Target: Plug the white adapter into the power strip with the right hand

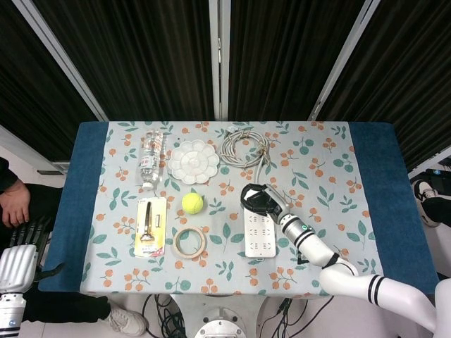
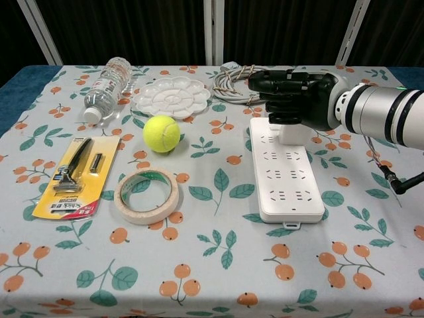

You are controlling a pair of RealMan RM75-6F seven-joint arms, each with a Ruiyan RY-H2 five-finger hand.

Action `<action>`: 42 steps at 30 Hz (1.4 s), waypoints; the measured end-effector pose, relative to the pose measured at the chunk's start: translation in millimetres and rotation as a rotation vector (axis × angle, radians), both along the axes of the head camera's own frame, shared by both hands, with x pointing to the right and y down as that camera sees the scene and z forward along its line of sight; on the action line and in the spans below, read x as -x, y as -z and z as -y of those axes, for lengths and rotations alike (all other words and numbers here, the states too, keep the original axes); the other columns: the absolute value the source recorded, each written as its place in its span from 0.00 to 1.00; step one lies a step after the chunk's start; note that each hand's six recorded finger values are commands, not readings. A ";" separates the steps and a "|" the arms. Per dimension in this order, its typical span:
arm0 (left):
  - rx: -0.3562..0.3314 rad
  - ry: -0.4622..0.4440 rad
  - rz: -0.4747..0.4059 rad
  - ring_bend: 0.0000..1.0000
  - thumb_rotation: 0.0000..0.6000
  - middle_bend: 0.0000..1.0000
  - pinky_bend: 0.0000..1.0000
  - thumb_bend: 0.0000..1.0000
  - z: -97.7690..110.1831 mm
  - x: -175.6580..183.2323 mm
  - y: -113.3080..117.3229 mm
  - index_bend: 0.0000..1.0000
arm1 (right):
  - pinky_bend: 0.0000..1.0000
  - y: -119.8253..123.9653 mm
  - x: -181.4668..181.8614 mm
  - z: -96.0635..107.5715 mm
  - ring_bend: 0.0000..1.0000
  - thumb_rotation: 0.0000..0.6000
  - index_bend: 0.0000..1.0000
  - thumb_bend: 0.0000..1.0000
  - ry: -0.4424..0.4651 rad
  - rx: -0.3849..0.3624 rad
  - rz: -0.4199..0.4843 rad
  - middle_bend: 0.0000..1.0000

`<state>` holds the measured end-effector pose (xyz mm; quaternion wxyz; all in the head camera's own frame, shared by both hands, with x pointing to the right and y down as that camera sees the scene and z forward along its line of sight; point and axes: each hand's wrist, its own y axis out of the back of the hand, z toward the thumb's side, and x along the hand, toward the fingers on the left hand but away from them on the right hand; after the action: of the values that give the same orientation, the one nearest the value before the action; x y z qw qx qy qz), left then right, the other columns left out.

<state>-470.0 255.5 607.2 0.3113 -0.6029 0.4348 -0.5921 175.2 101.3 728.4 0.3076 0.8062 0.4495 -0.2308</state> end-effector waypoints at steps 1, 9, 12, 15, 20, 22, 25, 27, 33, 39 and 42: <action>0.000 0.000 0.000 0.00 1.00 0.01 0.00 0.07 -0.1 0.0 -0.1 0.00 | 1.00 -0.8 -0.4 0.1 1.00 1.00 1.00 0.91 -0.001 0.001 -0.002 0.95; 0.000 0.004 0.001 0.00 1.00 0.01 0.00 0.07 -0.9 1.1 0.3 0.00 | 1.00 -1.2 4.9 1.9 1.00 1.00 1.00 0.91 0.005 -0.002 0.000 0.95; 0.000 0.005 0.000 0.00 1.00 0.01 0.00 0.07 -1.2 1.2 0.1 0.00 | 1.00 -0.9 7.1 1.6 1.00 1.00 1.00 0.91 0.014 -0.003 -0.001 0.95; 0.000 0.006 0.000 0.00 1.00 0.01 0.00 0.07 -1.6 1.5 0.0 0.00 | 1.00 -2.2 6.2 1.1 1.00 1.00 1.00 0.91 0.013 -0.001 -0.006 0.95; -0.001 0.004 -0.001 0.00 1.00 0.01 0.00 0.07 -1.4 1.3 0.0 0.00 | 1.00 0.2 4.0 2.0 1.00 1.00 1.00 0.91 -0.001 -0.007 -0.001 0.95; -0.003 0.002 -0.001 0.00 1.00 0.01 0.00 0.07 -1.0 1.1 0.6 0.00 | 1.00 5.2 2.5 4.8 1.00 1.00 1.00 0.92 -0.012 -0.024 0.008 0.95; -0.006 0.002 0.001 0.00 1.00 0.01 0.00 0.07 -0.4 1.4 1.6 0.00 | 1.00 16.5 -2.7 9.7 1.00 1.00 1.00 0.92 -0.024 -0.058 0.019 0.95; -0.007 -0.002 0.002 0.00 1.00 0.01 0.00 0.07 0.7 0.9 2.1 0.00 | 1.00 24.6 -7.8 12.8 1.00 1.00 1.00 0.92 -0.030 -0.081 0.022 0.95; -0.019 -0.017 0.000 0.00 1.00 0.01 0.00 0.07 5.2 -3.7 4.4 0.00 | 0.97 49.0 -34.5 20.6 0.96 1.00 0.98 0.88 -0.029 -0.165 -0.012 0.92; -0.037 -0.023 0.000 0.00 1.00 0.01 0.00 0.07 9.1 -7.1 5.9 0.00 | 0.45 65.5 -66.8 22.5 0.53 1.00 0.56 0.65 0.075 -0.362 -0.199 0.61; -0.049 -0.030 0.001 0.00 1.00 0.01 0.00 0.07 11.6 -9.2 7.2 0.00 | 0.13 73.4 -87.8 18.8 0.24 1.00 0.31 0.44 0.171 -0.494 -0.370 0.38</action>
<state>-460.8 243.9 600.0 0.3351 -0.6012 0.4400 -0.5768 263.0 82.6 655.1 -0.0049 0.8359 0.4708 -0.2822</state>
